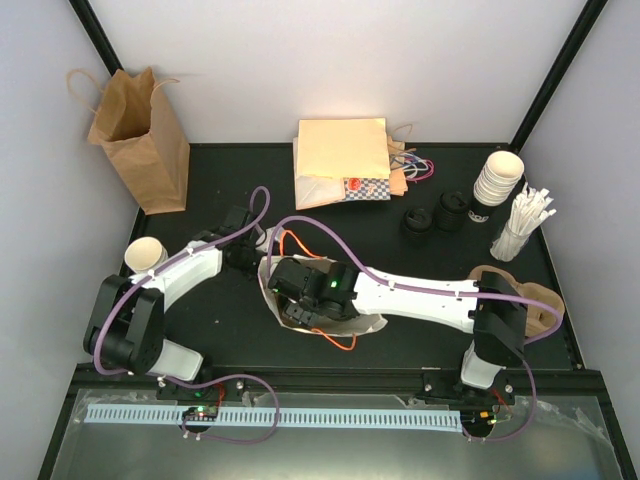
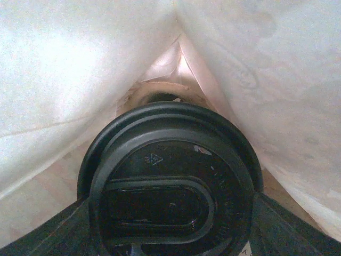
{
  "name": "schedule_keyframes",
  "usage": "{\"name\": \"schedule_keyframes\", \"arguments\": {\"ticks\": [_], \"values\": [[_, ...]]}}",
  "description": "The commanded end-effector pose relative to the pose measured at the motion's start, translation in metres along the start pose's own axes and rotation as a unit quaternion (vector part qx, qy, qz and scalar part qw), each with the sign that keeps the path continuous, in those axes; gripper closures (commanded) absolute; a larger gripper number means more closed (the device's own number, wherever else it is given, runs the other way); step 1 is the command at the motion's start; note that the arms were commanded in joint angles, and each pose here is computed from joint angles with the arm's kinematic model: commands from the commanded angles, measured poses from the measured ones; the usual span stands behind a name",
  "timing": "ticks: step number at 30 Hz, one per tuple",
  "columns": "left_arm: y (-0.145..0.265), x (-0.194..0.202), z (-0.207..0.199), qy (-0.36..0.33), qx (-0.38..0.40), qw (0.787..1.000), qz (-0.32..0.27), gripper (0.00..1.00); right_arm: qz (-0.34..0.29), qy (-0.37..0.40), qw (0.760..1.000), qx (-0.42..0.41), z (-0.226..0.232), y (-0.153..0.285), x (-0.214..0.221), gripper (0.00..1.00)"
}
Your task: Pack the takeout coffee
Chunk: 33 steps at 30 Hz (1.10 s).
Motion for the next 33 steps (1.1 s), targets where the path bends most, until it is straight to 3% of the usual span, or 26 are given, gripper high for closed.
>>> {"name": "schedule_keyframes", "arguments": {"ticks": [1,22,33], "values": [[-0.008,0.013,0.001,0.005,0.022,0.999,0.032,0.43,0.078,0.01,0.997,0.014,-0.004,-0.034,0.031,0.7],[-0.01,0.014,0.003,0.008,0.023,0.999,0.039,0.46,0.138,0.001,0.989,0.047,0.018,-0.047,0.088,0.7],[-0.01,0.015,0.003,0.007,0.021,0.999,0.039,0.46,0.18,-0.002,0.984,-0.007,0.036,-0.043,0.11,0.68]]}}
Point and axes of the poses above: each gripper's point midway between its finger pads, its own y axis back along the fingers, its own z axis along the line the jaws close on, x = y × z, the point moved 5 cm from there along y, back along the fingers, and after that the axes turned 4 degrees about -y, right-handed, at the moved point
